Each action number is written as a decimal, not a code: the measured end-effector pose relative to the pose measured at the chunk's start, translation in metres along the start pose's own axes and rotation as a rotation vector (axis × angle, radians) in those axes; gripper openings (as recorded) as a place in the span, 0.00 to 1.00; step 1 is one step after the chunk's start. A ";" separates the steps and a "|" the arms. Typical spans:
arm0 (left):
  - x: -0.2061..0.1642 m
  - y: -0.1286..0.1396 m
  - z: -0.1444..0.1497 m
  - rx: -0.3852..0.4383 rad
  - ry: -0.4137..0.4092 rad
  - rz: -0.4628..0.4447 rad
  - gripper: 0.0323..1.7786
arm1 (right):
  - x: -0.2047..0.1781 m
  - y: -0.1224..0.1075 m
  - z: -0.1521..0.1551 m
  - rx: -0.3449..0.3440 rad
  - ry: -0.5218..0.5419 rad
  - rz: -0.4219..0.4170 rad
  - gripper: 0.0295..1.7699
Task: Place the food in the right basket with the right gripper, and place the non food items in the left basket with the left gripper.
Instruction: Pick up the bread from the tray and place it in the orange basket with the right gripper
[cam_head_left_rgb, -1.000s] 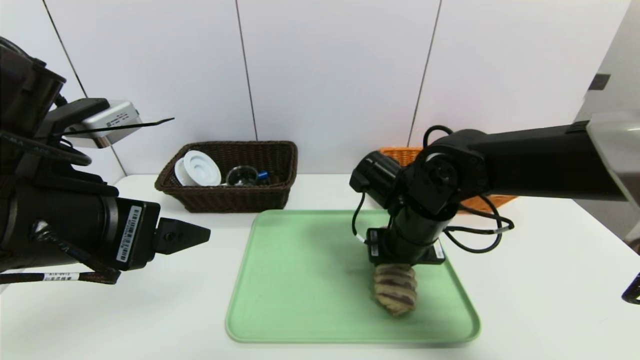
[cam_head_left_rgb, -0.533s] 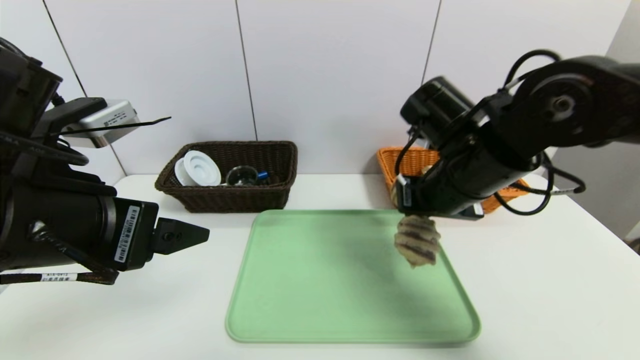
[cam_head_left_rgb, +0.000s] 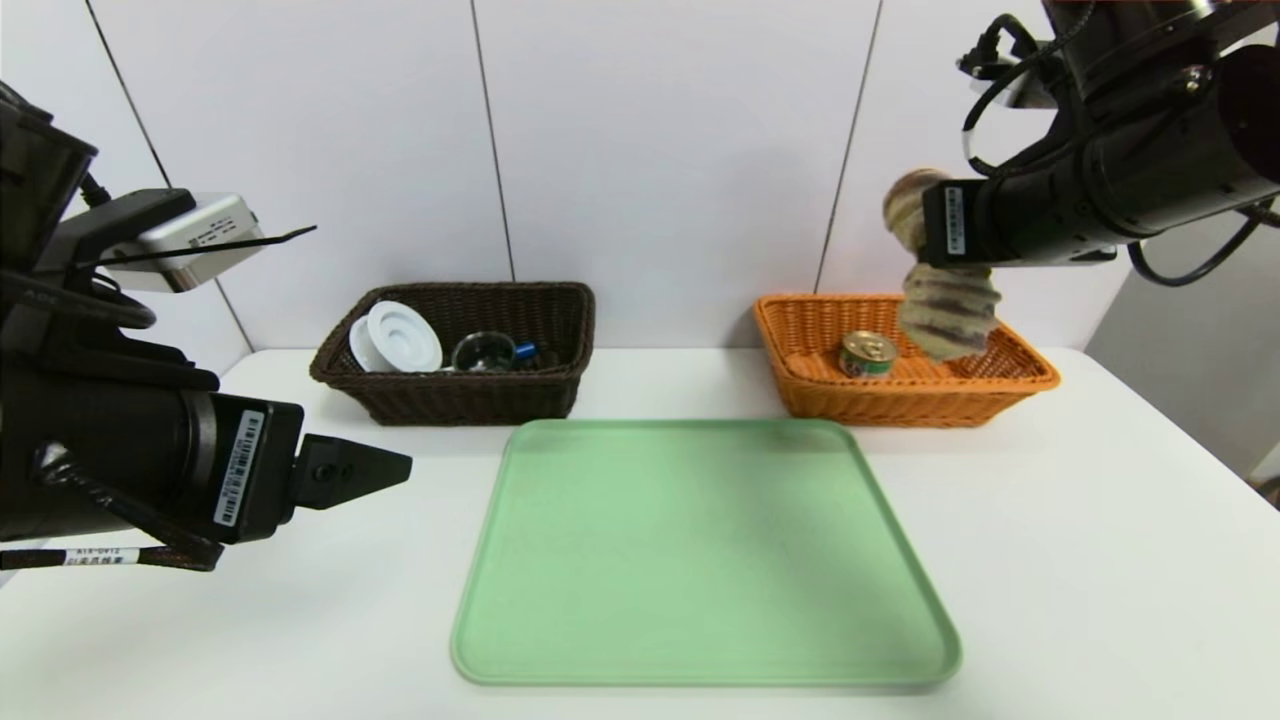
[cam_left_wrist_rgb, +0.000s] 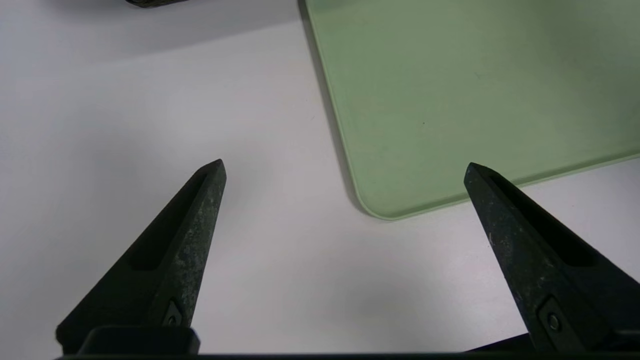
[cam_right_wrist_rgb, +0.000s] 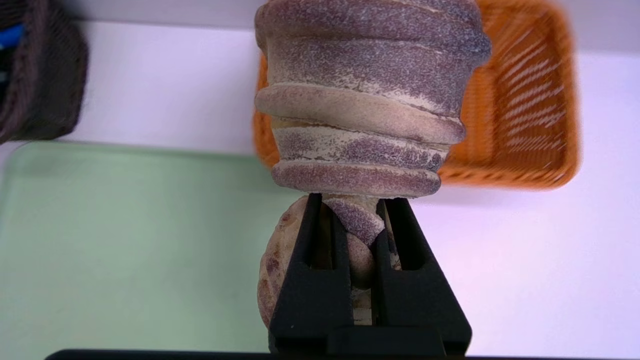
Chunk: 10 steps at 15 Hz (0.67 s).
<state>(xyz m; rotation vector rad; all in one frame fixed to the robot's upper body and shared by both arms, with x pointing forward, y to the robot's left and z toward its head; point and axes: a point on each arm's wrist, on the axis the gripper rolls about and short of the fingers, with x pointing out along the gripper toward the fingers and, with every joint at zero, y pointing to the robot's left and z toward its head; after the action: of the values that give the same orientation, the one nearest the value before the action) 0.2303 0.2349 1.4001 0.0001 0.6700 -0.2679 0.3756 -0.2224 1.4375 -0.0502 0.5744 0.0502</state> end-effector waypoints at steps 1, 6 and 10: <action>0.000 0.000 0.000 -0.001 -0.001 0.000 0.95 | 0.005 -0.007 0.004 -0.059 -0.030 -0.023 0.08; 0.000 0.000 0.000 -0.003 -0.001 0.000 0.95 | 0.052 -0.017 -0.002 -0.454 -0.064 -0.089 0.08; 0.000 0.000 0.000 -0.004 0.001 0.001 0.95 | 0.097 -0.017 -0.018 -0.769 -0.020 -0.107 0.08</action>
<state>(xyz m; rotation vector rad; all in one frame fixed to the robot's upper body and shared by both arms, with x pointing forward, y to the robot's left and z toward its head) 0.2304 0.2351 1.3996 -0.0034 0.6714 -0.2654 0.4487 -0.2374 1.3700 -0.8265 0.5050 0.1655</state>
